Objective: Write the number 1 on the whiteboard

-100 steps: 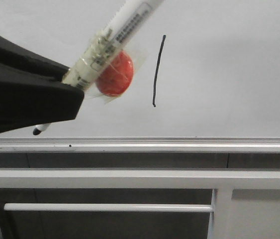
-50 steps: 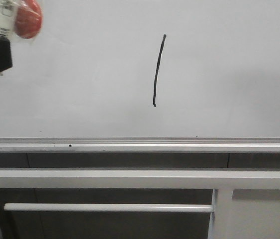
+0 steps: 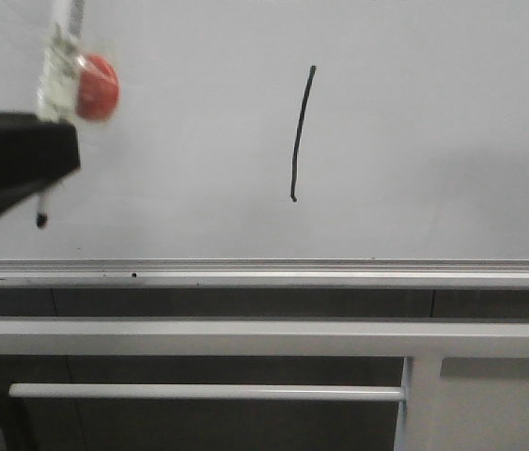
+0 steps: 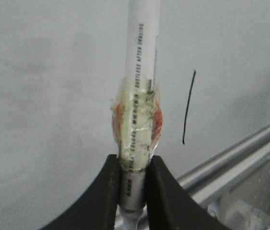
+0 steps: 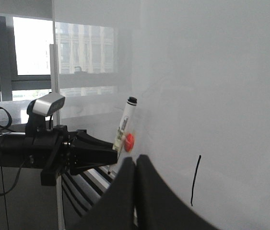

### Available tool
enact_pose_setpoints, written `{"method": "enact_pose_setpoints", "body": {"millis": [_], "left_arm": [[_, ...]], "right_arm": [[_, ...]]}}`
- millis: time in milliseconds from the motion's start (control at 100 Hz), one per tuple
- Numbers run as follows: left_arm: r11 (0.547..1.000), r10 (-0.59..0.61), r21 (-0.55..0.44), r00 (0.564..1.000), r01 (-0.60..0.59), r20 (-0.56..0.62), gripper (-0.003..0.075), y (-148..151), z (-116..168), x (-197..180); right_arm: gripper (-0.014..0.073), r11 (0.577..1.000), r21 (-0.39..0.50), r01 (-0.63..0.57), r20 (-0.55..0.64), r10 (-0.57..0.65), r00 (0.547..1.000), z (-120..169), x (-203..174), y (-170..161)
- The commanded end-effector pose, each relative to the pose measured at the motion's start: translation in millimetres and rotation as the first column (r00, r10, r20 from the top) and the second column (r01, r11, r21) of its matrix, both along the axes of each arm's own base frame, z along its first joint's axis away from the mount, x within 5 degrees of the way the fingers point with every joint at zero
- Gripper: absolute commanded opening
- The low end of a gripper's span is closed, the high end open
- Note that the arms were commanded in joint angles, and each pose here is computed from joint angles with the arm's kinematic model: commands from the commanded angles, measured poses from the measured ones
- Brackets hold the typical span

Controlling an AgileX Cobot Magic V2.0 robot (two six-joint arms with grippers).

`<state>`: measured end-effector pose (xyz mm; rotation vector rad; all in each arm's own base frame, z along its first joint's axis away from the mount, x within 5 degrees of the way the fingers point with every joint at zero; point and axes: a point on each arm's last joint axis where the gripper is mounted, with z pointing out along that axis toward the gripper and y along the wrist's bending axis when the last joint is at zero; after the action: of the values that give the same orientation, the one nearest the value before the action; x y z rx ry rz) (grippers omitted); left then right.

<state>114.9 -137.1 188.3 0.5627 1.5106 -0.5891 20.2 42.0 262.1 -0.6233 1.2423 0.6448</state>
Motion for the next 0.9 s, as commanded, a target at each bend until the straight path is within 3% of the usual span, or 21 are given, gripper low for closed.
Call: {"method": "enact_pose_setpoints", "body": {"millis": [0, 120, 480, 890], "left_arm": [[0.986, -0.016, -0.163, 0.989, 0.04, 0.148, -0.0021, -10, 17, 0], [0.985, -0.111, -0.118, 0.986, 0.125, 0.122, -0.0021, -24, 7, -11], [0.99, 0.035, -0.14, 0.998, -0.027, 0.058, -0.002, -23, 5, -13], [0.977, 0.115, -0.188, 0.992, -0.103, 0.055, -0.002, -29, 15, -5]], "right_arm": [[-0.0061, 1.0, 0.023, 0.015, 0.003, -0.015, 1.0, 3, 0, -2], [-0.0064, 1.0, 0.01, 0.011, -0.018, -0.011, 1.0, -5, 2, 0], [-0.0063, 1.0, 0.01, 0.014, -0.033, -0.013, 0.999, -9, 3, 0], [-0.0063, 1.0, 0.011, 0.013, -0.034, -0.013, 0.999, -8, 3, 0]]}}
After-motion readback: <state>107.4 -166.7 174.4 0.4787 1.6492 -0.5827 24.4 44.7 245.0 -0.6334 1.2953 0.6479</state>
